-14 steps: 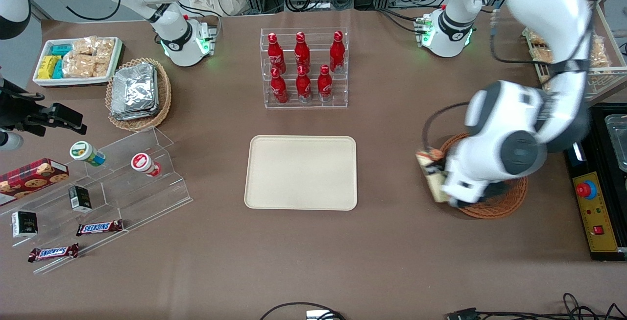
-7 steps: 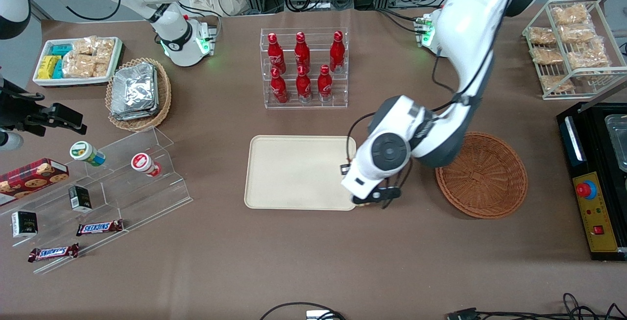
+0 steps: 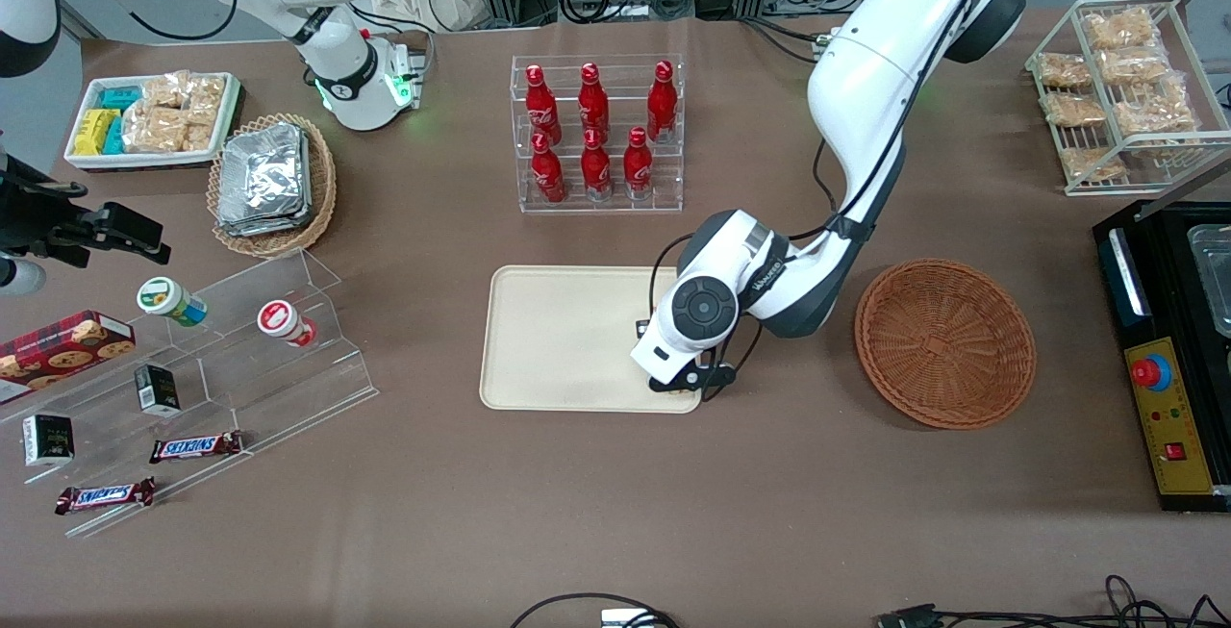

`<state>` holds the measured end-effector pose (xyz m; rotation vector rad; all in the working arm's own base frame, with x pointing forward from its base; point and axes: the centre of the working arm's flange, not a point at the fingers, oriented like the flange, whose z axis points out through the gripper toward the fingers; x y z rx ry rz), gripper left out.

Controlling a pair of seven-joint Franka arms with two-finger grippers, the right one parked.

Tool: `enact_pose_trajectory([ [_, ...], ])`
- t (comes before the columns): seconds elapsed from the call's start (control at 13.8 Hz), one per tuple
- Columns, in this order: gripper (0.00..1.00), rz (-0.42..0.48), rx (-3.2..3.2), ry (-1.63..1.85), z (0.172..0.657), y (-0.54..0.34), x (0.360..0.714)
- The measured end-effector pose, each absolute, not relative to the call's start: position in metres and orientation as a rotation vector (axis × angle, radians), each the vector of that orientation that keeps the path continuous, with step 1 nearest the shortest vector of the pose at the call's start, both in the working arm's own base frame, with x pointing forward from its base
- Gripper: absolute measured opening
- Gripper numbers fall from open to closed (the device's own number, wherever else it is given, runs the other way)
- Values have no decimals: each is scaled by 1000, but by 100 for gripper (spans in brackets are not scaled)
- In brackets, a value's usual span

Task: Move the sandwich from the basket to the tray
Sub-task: 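Carry the sandwich with the left gripper over the cream tray, then lower the sandwich onto the tray and open the left gripper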

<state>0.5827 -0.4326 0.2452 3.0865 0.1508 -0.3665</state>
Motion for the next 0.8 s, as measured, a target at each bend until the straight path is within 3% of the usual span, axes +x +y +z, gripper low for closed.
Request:
enact_pose_trajectory([
  [0.29, 68, -345, 3084, 159, 254, -430, 587],
  [0.51, 100, -271, 3095, 203, 290, -411, 602],
  [0.8, 100, -267, 3181, 342, 355, -341, 622],
])
